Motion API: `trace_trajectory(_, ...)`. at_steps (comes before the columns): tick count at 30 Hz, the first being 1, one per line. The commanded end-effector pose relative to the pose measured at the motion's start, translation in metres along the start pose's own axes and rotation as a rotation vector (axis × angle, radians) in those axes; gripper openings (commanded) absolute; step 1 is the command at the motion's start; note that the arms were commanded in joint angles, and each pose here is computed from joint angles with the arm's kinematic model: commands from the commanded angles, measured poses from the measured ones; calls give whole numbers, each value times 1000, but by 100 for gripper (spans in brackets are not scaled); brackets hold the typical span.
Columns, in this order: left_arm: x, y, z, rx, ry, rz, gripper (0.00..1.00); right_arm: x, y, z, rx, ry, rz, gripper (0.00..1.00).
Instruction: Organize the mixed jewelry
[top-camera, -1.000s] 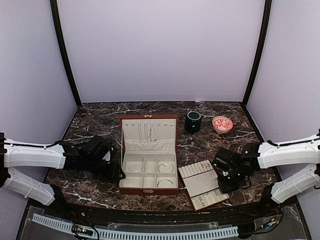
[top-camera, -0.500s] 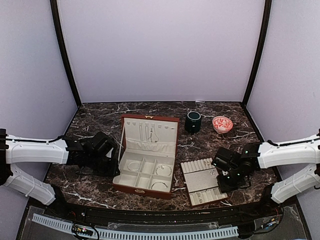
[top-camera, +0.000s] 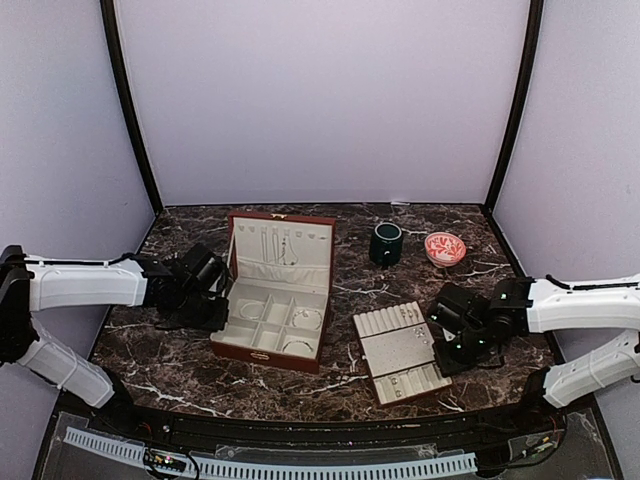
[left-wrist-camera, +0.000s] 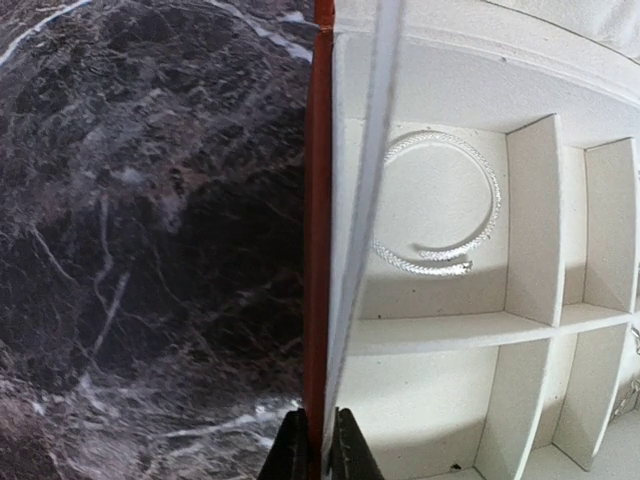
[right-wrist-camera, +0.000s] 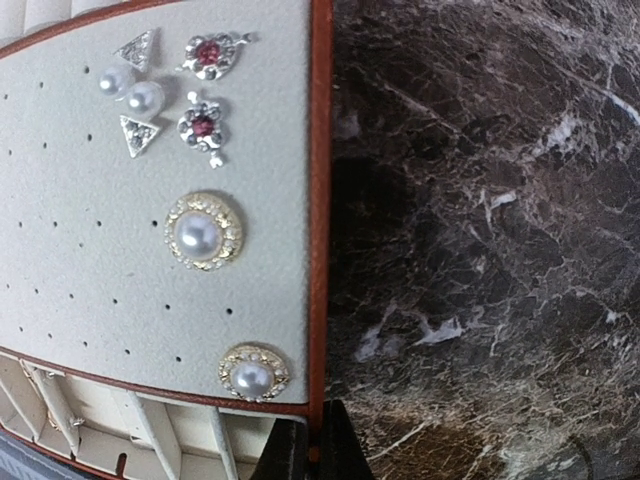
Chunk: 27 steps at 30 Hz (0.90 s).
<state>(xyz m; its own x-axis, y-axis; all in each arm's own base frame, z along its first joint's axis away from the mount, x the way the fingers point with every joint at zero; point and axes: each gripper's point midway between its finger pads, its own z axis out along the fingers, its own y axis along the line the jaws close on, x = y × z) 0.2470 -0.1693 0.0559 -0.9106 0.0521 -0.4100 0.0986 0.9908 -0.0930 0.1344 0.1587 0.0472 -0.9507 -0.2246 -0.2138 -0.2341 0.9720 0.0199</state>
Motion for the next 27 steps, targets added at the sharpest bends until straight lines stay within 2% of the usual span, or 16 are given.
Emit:
trace_trajectory(1,-41,34,-2,-100,-75,50,0,-17,30,-17,-125,-72,-88,0)
trace_trajectory(8,-74,31,7,-105,-42,264,0,-24,64,-43,-208,-114,-260,0)
trace_trajectory(14,-78,-1,18,50,-16,449,0,-27,90,-68,-263,-129,-391,0)
trace_trajectory(20,-77,-49,14,279,-46,545,0,-33,106,-79,-245,-105,-466,0)
trace_trajectory(26,-66,-67,19,340,-10,565,0,-42,121,-85,-223,-88,-494,0)
trace_trajectory(27,-66,-68,19,344,-11,560,5,-43,124,-87,-222,-87,-498,0)
